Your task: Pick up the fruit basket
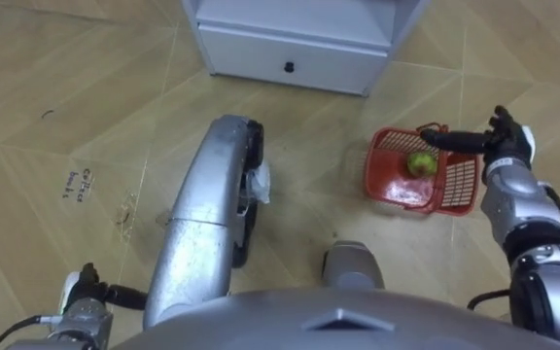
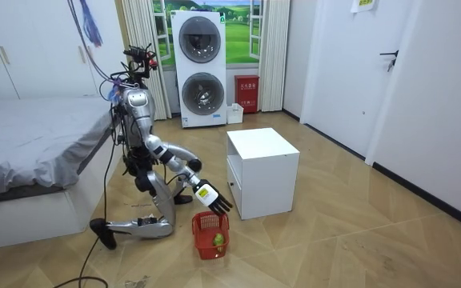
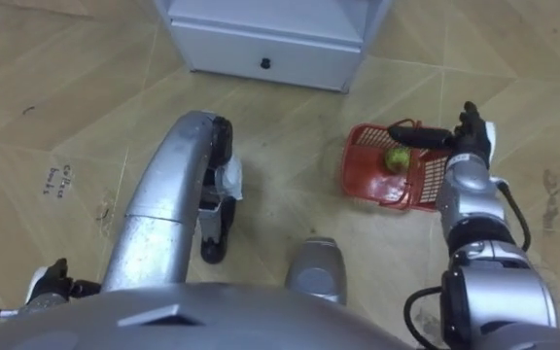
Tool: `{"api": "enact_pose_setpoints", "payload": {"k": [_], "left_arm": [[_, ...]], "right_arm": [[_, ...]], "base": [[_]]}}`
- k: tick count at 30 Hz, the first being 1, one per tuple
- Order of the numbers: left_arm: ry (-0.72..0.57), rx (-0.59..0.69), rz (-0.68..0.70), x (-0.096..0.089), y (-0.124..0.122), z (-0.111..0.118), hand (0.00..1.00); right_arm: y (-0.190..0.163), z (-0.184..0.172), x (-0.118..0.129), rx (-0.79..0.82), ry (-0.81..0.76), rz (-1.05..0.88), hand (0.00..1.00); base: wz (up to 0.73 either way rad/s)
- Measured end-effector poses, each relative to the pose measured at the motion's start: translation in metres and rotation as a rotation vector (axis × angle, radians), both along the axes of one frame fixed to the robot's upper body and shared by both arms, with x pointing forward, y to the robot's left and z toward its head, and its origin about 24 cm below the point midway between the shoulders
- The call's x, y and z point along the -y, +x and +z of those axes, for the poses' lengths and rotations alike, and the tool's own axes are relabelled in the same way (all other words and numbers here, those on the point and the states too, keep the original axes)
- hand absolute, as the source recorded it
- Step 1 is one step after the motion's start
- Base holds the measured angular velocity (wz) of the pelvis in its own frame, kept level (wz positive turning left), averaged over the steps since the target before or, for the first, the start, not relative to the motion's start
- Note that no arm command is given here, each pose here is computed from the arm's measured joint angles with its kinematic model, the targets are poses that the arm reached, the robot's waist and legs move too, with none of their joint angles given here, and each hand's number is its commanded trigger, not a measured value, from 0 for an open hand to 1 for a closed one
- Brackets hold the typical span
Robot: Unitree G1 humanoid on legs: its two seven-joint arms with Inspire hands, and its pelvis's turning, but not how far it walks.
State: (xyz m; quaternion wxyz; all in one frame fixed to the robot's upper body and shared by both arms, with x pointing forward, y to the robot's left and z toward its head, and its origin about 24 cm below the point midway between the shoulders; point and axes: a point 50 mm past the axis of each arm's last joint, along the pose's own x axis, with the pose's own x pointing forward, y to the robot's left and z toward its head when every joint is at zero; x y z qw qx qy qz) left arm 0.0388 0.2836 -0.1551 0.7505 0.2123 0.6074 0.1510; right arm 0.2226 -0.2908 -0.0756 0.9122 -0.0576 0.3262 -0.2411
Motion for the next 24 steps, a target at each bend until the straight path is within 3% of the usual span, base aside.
{"api": "enact_pose_setpoints", "payload": {"k": [15, 24], "left_arm": [[-0.035, -0.023, -0.082, 0.005, 0.005, -0.001, 0.00], [-0.049, -0.020, -0.066, 0.002, 0.006, -0.001, 0.00]], "right_arm": [[0.005, 0.010, 0.019, -0.002, -0.060, -0.042, 0.00], [-0.007, -0.001, 0.024, -0.046, 0.077, -0.100, 0.00]], "base": [[0.00], [0.00]]}}
